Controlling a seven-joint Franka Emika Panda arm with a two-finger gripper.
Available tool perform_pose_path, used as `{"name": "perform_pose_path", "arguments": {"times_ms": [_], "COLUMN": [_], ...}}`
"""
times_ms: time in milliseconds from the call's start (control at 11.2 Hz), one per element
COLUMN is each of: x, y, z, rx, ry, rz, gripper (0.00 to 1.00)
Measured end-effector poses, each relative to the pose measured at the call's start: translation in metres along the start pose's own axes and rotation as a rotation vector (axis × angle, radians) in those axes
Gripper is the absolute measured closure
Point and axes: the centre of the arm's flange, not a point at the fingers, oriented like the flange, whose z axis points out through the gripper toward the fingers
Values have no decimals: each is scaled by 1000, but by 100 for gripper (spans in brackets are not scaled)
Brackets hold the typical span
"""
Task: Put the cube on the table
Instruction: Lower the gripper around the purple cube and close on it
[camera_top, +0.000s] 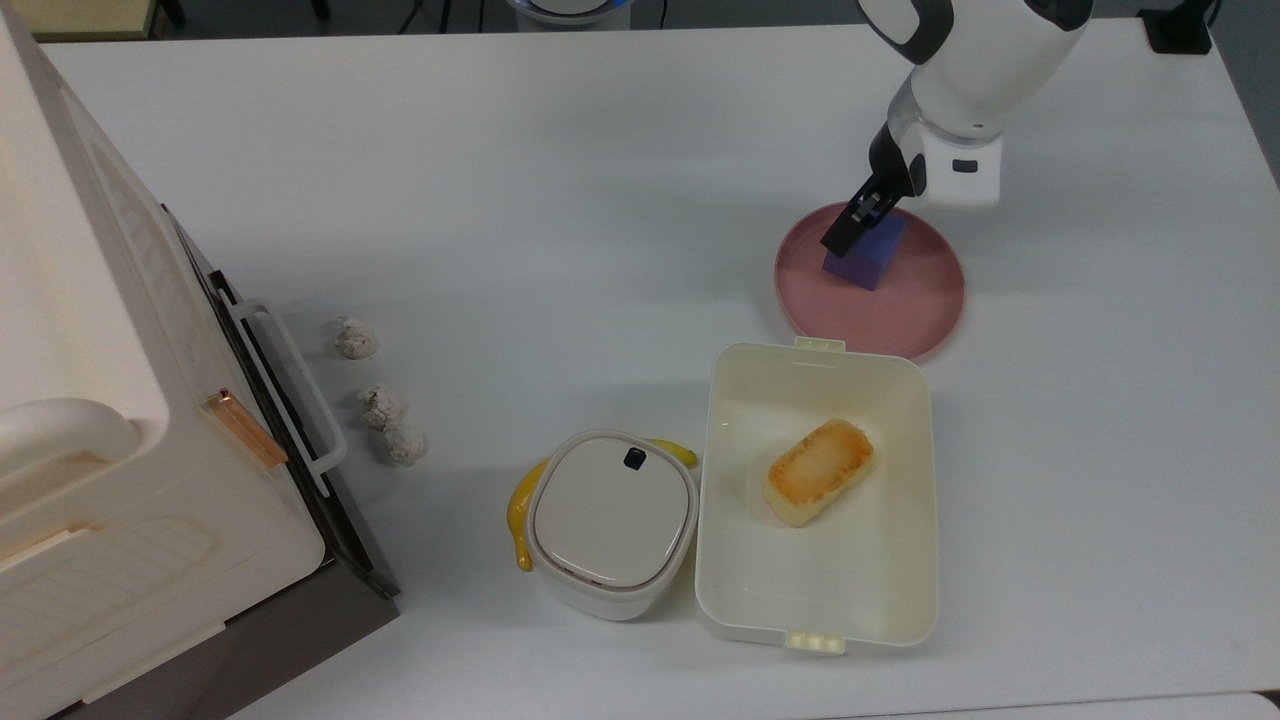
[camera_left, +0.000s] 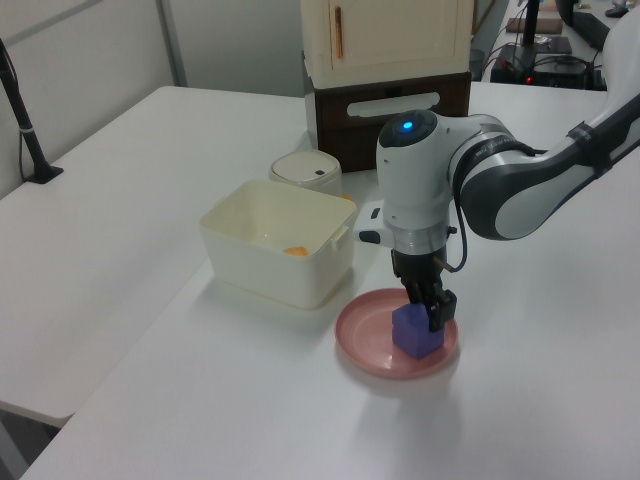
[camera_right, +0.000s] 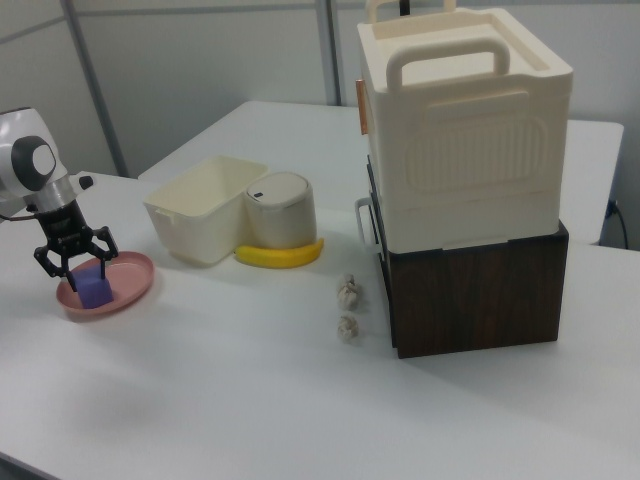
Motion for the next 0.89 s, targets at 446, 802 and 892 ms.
{"name": "perform_pose_path", "arguments": {"times_ms": [446, 802, 892], "x": [3, 6, 5], "y": [-9, 12, 20], "z": [3, -19, -24], "rx": [-18, -31, -37], "ry": [-9, 37, 46], "rz": [-29, 40, 51], "gripper": [61, 3, 0]}}
